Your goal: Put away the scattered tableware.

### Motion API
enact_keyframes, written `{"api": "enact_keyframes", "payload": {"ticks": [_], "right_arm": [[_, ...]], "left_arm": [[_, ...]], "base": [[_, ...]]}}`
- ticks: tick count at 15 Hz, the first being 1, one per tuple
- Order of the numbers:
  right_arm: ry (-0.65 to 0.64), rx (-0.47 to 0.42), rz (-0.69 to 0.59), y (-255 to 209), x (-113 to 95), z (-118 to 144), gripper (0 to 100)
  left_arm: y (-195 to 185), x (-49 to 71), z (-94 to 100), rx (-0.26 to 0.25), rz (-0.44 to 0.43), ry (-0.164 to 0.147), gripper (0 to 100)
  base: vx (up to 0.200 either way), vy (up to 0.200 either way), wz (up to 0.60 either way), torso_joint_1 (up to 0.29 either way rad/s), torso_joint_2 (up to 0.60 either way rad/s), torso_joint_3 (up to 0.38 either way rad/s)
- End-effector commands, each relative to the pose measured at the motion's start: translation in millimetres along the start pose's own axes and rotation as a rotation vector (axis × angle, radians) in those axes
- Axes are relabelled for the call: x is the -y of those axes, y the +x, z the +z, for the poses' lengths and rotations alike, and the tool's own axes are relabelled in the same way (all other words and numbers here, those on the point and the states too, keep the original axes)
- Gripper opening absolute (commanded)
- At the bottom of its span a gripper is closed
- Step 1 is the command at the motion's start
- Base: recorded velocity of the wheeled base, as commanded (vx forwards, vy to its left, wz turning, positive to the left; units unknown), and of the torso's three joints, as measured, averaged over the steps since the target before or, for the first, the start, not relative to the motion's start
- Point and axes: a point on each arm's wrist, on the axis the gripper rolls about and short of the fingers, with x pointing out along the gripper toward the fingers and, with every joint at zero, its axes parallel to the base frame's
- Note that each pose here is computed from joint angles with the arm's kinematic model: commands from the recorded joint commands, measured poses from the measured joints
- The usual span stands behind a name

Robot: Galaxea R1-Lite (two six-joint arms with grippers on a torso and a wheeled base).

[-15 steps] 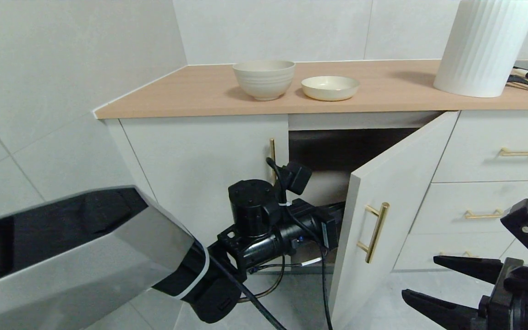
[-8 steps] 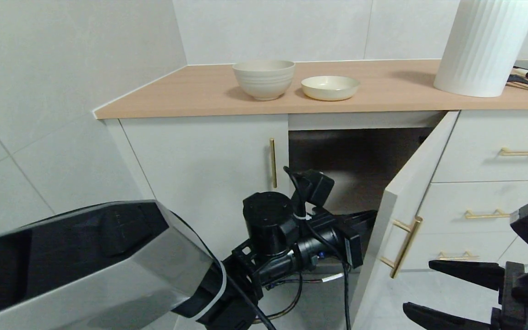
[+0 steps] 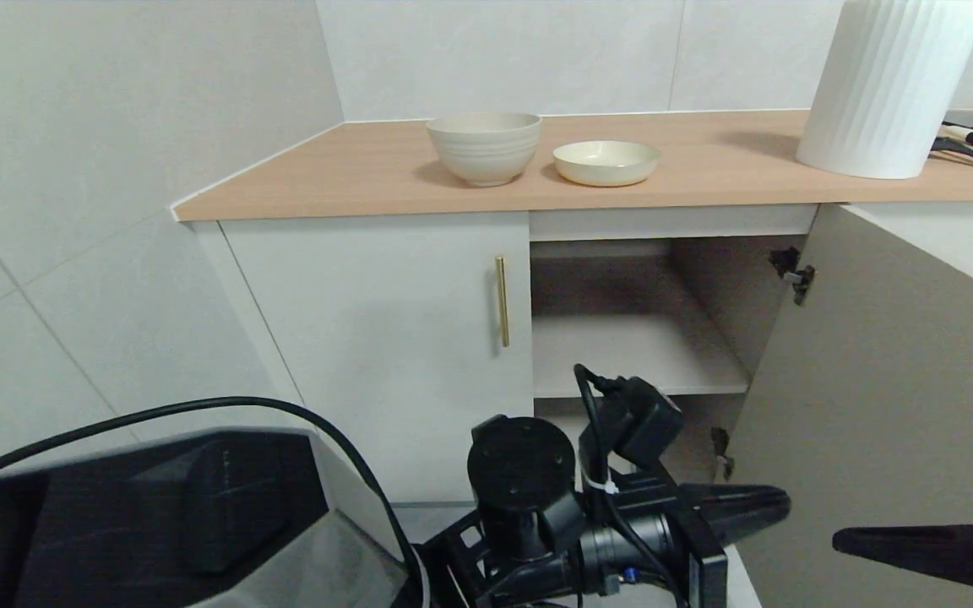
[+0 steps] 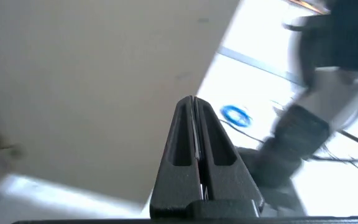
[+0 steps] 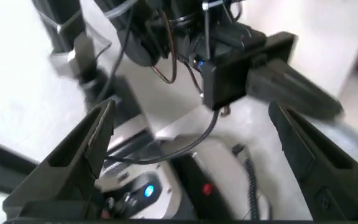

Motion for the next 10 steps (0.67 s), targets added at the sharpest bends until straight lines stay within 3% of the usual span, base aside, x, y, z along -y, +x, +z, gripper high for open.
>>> {"api": "enact_keyframes", "payload": {"ticks": [1, 2, 4, 9, 10], "right_arm": [[0.0, 0.017, -0.049, 0, 2, 4, 100], [0.007, 0.018, -0.098, 4, 5, 6, 100], [0.026, 0.022, -0.158, 8, 9, 8, 100], [0.048, 0.024, -0.319, 15, 21, 13, 100], [0.05, 0.023, -0.353, 18, 23, 14, 100]], "left_arm": [[-17, -24.6, 16.0, 0.029, 0.082, 0.009, 0], [-29, -34.5, 28.0, 0.033, 0.129, 0.009, 0], [-46, -39.7, 48.4, 0.032, 0.186, 0.001, 0], [-108, -18.1, 100.0, -0.021, 0.329, -0.052, 0], [-122, -17.8, 108.9, -0.005, 0.362, -0.032, 0]], "base": [[0.0, 0.0, 0.0, 0.0, 0.0, 0.0], [0.0, 0.0, 0.0, 0.0, 0.0, 0.0], [0.0, 0.0, 0.0, 0.0, 0.0, 0.0], [0.0, 0.0, 0.0, 0.0, 0.0, 0.0], [0.0, 0.0, 0.0, 0.0, 0.0, 0.0]]}}
